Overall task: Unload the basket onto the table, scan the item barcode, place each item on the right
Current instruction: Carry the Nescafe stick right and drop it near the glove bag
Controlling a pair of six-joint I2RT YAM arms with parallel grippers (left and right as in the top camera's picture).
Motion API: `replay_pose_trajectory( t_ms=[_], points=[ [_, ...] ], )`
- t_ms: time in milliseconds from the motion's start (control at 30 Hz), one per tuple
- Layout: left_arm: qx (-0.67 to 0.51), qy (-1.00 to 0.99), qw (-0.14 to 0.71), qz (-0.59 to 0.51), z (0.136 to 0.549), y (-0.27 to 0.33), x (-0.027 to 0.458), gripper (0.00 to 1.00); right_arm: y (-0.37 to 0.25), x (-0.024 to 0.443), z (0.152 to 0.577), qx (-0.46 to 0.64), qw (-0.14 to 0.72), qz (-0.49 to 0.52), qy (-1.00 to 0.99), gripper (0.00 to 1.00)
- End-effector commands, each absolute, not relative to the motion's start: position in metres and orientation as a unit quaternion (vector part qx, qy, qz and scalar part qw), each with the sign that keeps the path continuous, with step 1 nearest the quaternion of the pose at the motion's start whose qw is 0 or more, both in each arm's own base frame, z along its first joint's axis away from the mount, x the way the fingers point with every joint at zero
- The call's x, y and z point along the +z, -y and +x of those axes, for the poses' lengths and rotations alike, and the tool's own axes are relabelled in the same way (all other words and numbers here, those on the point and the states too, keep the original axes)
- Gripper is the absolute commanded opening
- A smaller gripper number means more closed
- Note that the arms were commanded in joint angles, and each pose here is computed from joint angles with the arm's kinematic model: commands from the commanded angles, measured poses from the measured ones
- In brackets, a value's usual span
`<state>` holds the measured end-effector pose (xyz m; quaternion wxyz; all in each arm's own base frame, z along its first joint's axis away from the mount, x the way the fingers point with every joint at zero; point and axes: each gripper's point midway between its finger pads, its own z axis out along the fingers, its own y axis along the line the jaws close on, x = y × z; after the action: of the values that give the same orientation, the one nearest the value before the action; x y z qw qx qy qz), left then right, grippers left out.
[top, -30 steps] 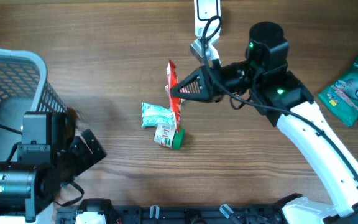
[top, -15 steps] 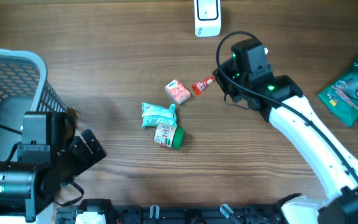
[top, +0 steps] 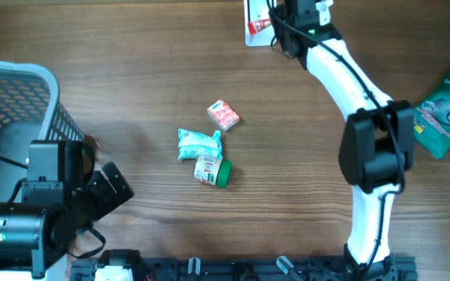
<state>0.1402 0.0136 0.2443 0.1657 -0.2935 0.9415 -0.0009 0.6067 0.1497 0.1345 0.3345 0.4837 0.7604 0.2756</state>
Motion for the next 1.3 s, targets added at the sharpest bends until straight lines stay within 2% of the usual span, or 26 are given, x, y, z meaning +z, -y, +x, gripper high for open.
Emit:
replay_pose_trajectory(
  t_ms=[0,233,333,433,500,600,667,700,733,767,800,833,933,1033,1133,1267],
  points=[
    [-0.005,-0.940,0.166,-0.297,0.140,-0.012,0.245,1.00,-0.143,0.131,0.632,0.279,0.366,0.496,-0.737,0.05],
    [-0.005,-0.940,0.166,-0.297,0.140,-0.012,0.245,1.00,-0.122,0.129,0.639,0.270,0.381,0.517,-0.717,0.05],
    [-0.005,-0.940,0.166,-0.297,0.140,-0.012,0.245,1.00,-0.091,0.120,0.633,0.230,0.367,0.533,-0.727,0.05],
    [-0.005,-0.941,0.166,-0.297,0.140,-0.012,0.245,1.00,-0.013,0.103,0.613,0.154,0.335,0.571,-0.734,0.05],
    [-0.005,-0.940,0.166,-0.297,0.140,-0.012,0.245,1.00,0.069,0.083,0.584,0.074,0.301,0.581,-0.753,0.05],
    [-0.005,-0.940,0.166,-0.297,0.140,-0.012,0.245,1.00,0.157,0.073,0.552,-0.008,0.279,0.531,-0.800,0.05],
    [-0.005,-0.940,0.166,-0.297,0.140,-0.012,0.245,1.00,0.224,0.071,0.526,-0.063,0.269,0.473,-0.837,0.10],
    [-0.005,-0.940,0.166,-0.297,0.140,-0.012,0.245,1.00,0.246,0.070,0.516,-0.071,0.263,0.470,-0.839,0.22],
    [-0.005,-0.941,0.166,-0.297,0.140,-0.012,0.245,1.00,0.254,0.068,0.511,-0.066,0.257,0.447,-0.854,0.27],
    [-0.004,-0.940,0.166,-0.297,0.140,-0.012,0.245,1.00,0.255,0.067,0.509,-0.055,0.251,0.421,-0.870,0.35],
    [-0.005,-0.940,0.166,-0.297,0.140,-0.012,0.245,1.00,0.259,0.064,0.502,-0.055,0.239,0.401,-0.883,0.80],
    [-0.005,-0.940,0.166,-0.297,0.140,-0.012,0.245,1.00,0.258,0.065,0.497,-0.060,0.230,0.396,-0.887,0.99],
    [-0.005,-0.940,0.166,-0.297,0.140,-0.012,0.245,1.00,0.246,0.084,0.490,-0.053,0.222,0.391,-0.892,0.99],
    [-0.005,-0.940,0.166,-0.297,0.140,-0.012,0.245,1.00,0.170,0.120,0.501,0.100,0.221,0.339,-0.909,0.99],
    [-0.005,-0.940,0.166,-0.297,0.140,-0.012,0.245,1.00,0.072,0.133,0.493,0.271,0.158,0.247,-0.917,0.99],
    [-0.005,-0.940,0.166,-0.297,0.140,-0.012,0.245,1.00,-0.039,0.121,0.451,0.318,0.033,0.154,-0.935,0.99]
  ],
)
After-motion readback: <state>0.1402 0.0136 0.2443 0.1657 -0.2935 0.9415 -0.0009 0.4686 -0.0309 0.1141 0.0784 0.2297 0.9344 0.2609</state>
